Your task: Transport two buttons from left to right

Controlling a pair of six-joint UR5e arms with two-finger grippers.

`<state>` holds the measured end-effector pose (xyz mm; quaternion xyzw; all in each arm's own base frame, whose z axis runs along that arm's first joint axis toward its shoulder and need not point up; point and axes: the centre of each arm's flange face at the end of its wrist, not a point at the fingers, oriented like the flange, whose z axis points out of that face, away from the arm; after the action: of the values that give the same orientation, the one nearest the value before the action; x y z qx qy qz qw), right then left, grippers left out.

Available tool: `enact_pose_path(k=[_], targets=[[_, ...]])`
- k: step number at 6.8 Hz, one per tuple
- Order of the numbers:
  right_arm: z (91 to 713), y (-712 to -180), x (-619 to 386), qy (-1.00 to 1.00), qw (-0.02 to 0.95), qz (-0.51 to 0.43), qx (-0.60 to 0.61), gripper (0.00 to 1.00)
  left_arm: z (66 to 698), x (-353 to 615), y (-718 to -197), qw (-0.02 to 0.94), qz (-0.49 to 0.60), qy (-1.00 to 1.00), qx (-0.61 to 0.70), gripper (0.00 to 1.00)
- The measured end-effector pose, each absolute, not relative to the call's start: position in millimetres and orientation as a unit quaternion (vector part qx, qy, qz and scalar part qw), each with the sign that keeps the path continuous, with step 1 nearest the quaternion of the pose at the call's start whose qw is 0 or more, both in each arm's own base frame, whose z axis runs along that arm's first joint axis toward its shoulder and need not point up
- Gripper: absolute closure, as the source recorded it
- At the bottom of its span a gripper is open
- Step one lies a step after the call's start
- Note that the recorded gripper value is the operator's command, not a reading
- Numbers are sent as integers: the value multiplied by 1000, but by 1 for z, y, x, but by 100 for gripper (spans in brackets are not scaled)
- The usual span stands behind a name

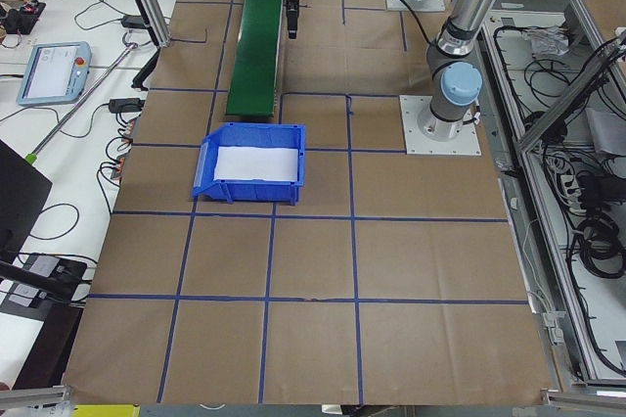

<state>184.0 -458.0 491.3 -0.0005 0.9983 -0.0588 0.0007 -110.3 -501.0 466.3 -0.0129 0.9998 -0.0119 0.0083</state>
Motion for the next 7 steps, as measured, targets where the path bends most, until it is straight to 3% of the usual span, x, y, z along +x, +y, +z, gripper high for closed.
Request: enact_pose_path(k=[7], targets=[[496, -448, 183, 998, -17, -58, -9, 0, 467, -110, -501, 8, -12, 1000, -13, 0]])
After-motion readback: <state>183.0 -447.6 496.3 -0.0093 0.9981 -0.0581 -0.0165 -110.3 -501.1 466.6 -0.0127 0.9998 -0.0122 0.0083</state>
